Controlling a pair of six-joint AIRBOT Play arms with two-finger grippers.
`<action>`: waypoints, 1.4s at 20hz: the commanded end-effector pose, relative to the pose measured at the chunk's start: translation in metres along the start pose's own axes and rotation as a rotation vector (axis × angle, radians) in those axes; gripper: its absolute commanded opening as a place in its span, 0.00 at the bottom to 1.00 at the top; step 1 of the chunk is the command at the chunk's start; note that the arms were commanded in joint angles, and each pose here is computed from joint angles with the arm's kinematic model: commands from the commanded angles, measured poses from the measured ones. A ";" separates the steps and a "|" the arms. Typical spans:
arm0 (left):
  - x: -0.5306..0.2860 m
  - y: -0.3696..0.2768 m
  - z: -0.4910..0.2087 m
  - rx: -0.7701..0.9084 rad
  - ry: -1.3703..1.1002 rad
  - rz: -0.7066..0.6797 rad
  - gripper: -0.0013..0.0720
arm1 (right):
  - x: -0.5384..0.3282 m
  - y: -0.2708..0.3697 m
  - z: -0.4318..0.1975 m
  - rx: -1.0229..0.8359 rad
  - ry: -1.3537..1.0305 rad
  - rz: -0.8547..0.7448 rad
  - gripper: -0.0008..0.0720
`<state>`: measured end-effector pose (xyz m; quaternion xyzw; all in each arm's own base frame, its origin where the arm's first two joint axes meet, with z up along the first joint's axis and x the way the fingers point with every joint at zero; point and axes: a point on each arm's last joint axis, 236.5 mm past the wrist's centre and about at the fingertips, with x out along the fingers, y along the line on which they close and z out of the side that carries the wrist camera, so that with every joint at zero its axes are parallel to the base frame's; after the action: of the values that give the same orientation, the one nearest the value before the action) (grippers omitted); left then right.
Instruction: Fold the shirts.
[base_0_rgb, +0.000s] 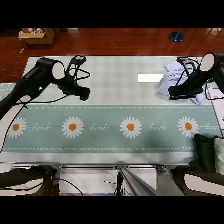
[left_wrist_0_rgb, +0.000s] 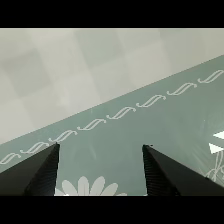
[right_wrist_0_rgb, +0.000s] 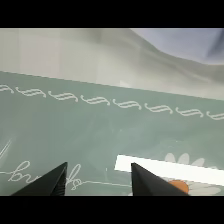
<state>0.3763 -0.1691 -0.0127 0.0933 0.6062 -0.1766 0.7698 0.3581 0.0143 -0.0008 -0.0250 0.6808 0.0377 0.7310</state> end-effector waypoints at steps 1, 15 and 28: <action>0.000 0.000 0.000 0.001 0.000 0.000 0.85 | 0.000 0.000 0.000 0.000 -0.001 0.000 0.66; 0.000 0.000 0.000 0.001 0.000 0.000 0.85 | 0.000 0.000 0.000 0.000 -0.001 0.000 0.66; -0.002 0.005 0.021 0.011 -0.088 0.010 0.85 | -0.021 -0.020 0.095 -0.036 -0.413 -0.097 0.66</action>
<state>0.3859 -0.1714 -0.0105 0.0930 0.5894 -0.1787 0.7823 0.4095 0.0139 0.0084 -0.0307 0.5961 0.0348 0.8016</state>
